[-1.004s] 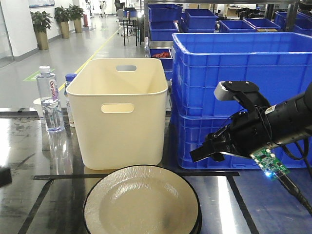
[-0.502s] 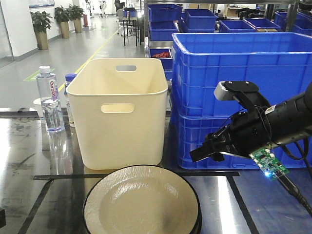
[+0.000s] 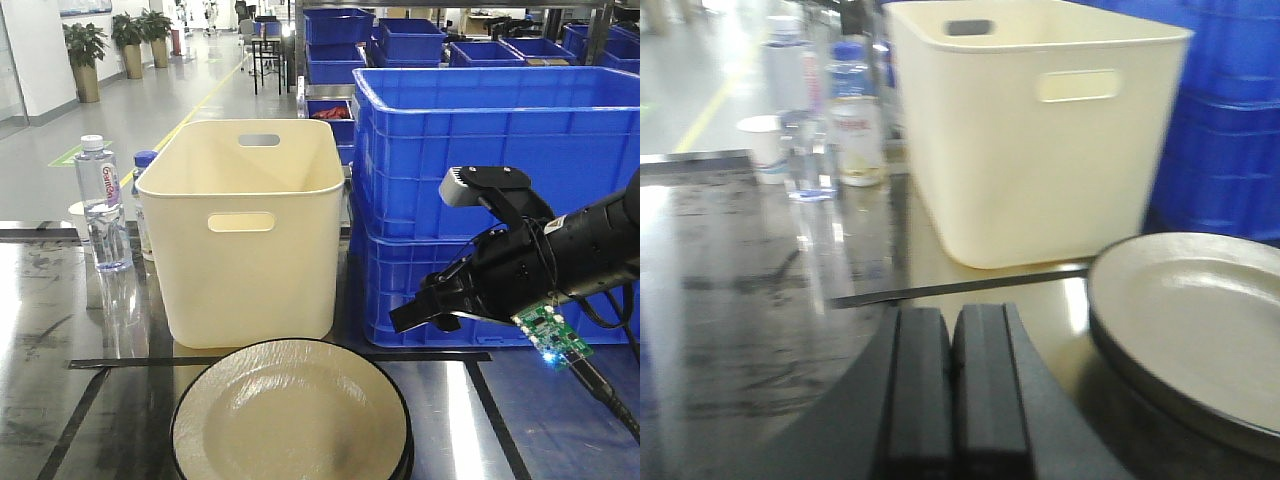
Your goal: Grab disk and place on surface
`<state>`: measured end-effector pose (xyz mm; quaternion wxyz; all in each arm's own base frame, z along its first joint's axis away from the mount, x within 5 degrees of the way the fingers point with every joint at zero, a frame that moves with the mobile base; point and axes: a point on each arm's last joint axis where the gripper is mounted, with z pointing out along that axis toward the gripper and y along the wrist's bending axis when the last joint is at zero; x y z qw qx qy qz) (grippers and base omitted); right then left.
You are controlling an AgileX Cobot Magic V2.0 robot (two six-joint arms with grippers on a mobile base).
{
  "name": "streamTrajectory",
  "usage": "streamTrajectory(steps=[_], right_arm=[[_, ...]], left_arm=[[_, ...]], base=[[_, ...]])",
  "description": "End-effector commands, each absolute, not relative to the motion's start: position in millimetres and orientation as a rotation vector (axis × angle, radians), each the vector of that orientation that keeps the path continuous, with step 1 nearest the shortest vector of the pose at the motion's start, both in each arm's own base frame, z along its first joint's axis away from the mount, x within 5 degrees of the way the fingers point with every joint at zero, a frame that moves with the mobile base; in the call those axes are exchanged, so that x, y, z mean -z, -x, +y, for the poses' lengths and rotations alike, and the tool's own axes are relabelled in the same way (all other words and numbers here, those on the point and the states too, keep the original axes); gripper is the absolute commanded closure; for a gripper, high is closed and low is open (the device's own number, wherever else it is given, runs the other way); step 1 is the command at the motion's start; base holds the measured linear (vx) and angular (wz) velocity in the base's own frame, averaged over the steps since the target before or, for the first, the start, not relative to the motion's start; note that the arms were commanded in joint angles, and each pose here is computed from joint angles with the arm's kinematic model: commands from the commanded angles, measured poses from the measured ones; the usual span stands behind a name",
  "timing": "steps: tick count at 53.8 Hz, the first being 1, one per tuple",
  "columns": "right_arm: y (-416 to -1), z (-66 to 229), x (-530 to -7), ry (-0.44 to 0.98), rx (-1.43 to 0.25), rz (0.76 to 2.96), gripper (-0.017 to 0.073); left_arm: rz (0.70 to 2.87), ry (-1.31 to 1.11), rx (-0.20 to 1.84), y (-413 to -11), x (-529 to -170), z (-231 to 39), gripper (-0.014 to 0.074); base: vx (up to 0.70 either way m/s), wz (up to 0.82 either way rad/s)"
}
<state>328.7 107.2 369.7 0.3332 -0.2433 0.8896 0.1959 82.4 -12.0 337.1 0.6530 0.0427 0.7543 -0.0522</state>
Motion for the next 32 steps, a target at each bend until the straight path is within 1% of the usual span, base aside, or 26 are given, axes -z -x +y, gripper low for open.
streamTrajectory(steps=[1, 4, 9, 15, 18, 24, 32], right_arm=[[-322, 105, -398, 0.598, -0.512, 2.207, -0.0023], [-322, 105, -398, 0.598, -0.512, 2.207, -0.0023], [-322, 105, -398, 0.598, -0.512, 2.207, -0.0023], [-322, 105, -398, 0.598, -0.512, 2.207, -0.0023], [-322, 105, -398, 0.598, -0.512, 2.207, -0.0023], [-322, 105, -398, 0.598, -0.51, 2.207, -0.0023], [-322, 105, -398, 0.595, -0.517, 2.205, -0.0023]], left_arm=[[1.539, -0.02, 0.079, -74, -331, -5, 0.0592], [1.458, -0.012, 0.059, -68, -314, -3, 0.0592], [1.389, -0.016, 0.024, -62, -279, -2, 0.0592], [1.382, -0.011, 0.019, -58, -234, -1, 0.0592], [1.374, -0.004, 0.024, -56, -218, -1, 0.0592], [1.465, -0.038, 0.005, -54, -213, -2, 0.0592], [1.467, -0.038, -0.01, -54, -211, -1, 0.0592]], base=[[0.0, 0.0], [0.0, 0.0], [0.0, 0.0], [0.0, 0.0], [0.0, 0.0], [0.0, 0.0], [0.0, 0.01]])
